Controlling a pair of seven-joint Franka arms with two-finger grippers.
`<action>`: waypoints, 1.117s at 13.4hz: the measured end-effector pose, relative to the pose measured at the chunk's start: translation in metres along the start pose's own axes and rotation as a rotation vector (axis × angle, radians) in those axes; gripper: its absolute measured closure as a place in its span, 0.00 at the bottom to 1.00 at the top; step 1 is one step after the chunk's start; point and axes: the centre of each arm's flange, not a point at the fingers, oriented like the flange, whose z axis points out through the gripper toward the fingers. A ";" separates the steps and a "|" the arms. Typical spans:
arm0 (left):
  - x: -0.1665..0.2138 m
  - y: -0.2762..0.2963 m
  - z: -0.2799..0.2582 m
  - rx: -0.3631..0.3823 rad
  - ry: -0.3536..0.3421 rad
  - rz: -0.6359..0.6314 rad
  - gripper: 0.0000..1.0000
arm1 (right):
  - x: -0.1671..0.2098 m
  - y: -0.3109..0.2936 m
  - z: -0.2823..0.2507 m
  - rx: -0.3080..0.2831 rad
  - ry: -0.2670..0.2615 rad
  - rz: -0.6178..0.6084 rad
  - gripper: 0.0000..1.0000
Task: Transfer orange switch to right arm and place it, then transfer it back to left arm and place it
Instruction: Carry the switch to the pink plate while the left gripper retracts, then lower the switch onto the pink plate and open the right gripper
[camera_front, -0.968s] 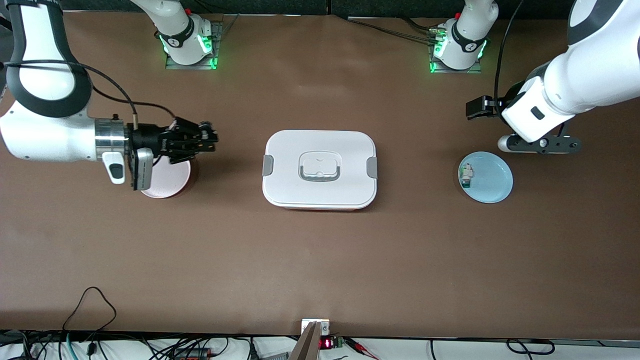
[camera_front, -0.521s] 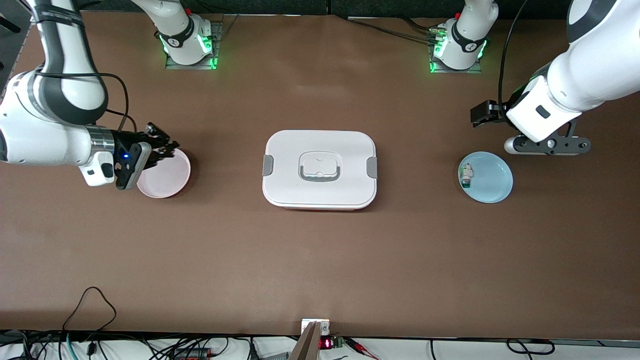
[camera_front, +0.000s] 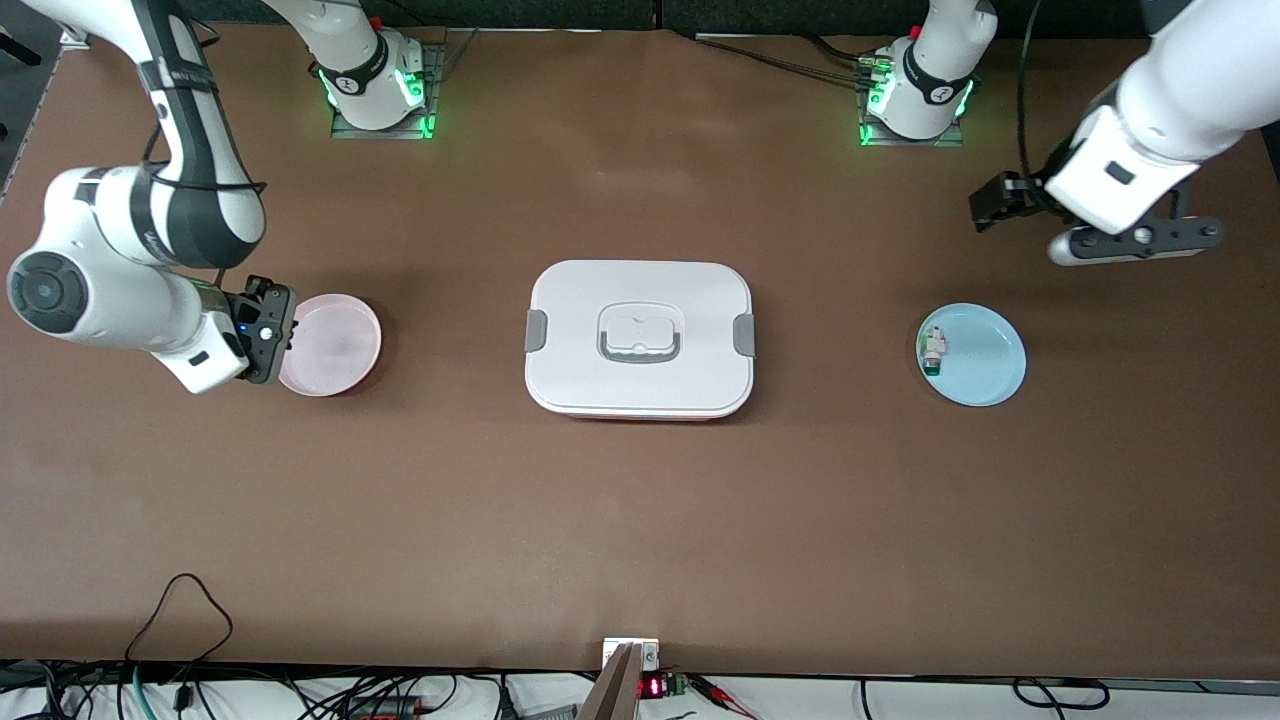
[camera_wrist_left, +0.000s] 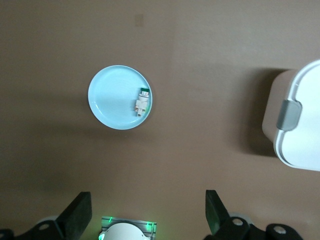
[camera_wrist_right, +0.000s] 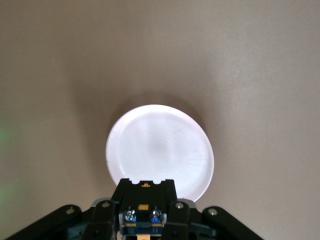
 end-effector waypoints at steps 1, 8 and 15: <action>0.003 -0.006 0.002 -0.002 -0.001 -0.012 0.00 | 0.000 0.001 0.015 -0.016 0.001 -0.029 0.67; 0.015 -0.015 -0.003 -0.019 0.025 -0.031 0.00 | -0.014 -0.028 0.117 -0.086 0.009 -0.067 0.67; 0.025 -0.020 -0.002 -0.111 0.031 -0.055 0.00 | -0.016 -0.040 0.145 -0.156 0.010 -0.086 0.67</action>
